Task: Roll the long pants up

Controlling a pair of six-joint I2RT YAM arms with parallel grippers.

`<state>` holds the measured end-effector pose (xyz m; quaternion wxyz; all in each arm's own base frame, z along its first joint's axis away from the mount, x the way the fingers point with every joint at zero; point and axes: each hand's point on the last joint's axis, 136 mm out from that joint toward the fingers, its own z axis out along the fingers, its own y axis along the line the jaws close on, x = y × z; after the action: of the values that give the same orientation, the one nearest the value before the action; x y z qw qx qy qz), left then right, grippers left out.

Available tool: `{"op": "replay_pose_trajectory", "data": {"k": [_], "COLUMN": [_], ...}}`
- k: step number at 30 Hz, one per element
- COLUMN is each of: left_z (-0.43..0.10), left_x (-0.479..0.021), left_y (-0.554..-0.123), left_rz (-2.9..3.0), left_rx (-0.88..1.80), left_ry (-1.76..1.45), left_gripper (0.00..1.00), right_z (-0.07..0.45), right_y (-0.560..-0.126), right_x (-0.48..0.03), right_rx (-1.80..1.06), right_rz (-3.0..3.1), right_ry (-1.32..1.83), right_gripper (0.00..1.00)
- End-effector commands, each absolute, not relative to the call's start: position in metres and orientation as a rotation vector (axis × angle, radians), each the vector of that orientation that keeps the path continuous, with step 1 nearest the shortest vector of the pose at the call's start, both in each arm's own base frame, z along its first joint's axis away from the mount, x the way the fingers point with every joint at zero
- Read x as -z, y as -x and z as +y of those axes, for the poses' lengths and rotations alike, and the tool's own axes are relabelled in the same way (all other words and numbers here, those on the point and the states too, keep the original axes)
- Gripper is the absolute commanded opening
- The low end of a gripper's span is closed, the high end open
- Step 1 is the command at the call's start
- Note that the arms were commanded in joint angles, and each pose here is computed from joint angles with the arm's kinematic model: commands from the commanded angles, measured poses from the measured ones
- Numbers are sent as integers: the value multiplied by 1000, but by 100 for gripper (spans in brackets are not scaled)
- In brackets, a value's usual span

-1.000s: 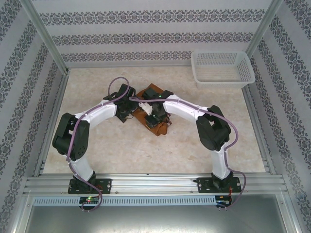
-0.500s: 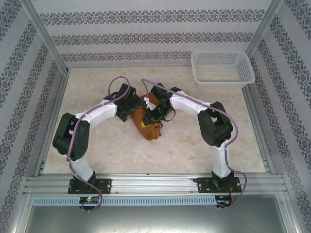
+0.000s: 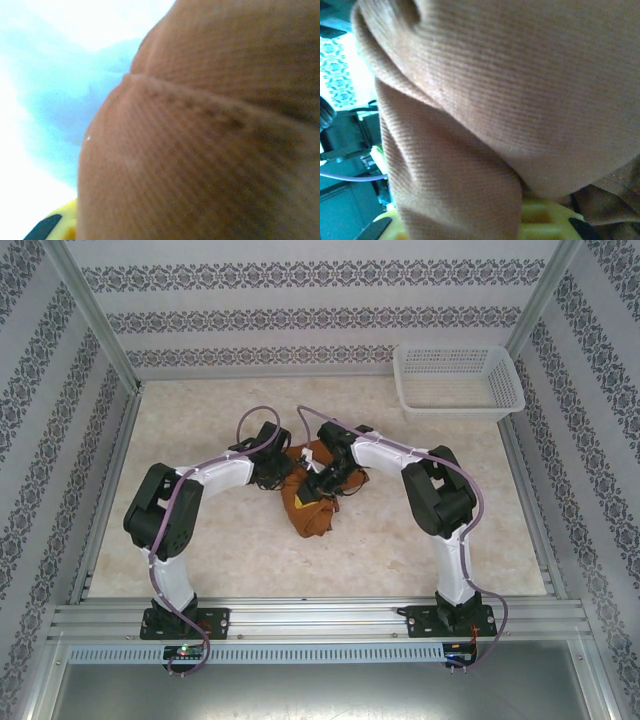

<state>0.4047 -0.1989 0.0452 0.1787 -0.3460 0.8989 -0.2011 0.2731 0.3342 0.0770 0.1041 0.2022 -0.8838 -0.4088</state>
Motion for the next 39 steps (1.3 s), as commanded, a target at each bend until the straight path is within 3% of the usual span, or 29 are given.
{"op": "replay_pose_trajectory", "data": {"k": [1, 3, 5, 9, 13, 21, 26, 29, 35, 39], "left_z": [-214, -214, -214, -217, -220, -220, -224, -224, -227, -231], "left_x": [0, 1, 0, -2, 1, 1, -4, -7, -8, -10], "left_y": [-384, -382, -381, -380, -378, -373, -374, -374, -383, -390], "left_rz": [2683, 2690, 2700, 2712, 2719, 2732, 2721, 2711, 2702, 2714], "left_rx": [533, 526, 517, 526, 543, 545, 593, 603, 615, 614], "left_ry": [949, 962, 975, 984, 1021, 1041, 1044, 1052, 1015, 1000], "left_gripper": [0, 0, 0, 0, 0, 0, 0, 0, 0, 0], "right_z": [291, 276, 262, 258, 289, 334, 339, 346, 368, 351], "right_y": [-242, -247, -251, -255, -252, -253, -261, -255, -237, -226], "right_x": [-53, -58, -72, -119, -153, -114, -68, -52, -93, -98], "right_rx": [768, 552, 315, -144, -421, -955, -923, -742, -512, -558], "right_rz": [-2708, -2835, -2954, -3118, -3227, -3091, -3102, -3134, -3277, -3271], "right_ry": [-644, -721, -807, -967, -1077, -1261, -1225, -1130, -1125, -1133], "right_gripper": [63, 88, 94, 98, 98, 98, 98, 98, 98, 98]}}
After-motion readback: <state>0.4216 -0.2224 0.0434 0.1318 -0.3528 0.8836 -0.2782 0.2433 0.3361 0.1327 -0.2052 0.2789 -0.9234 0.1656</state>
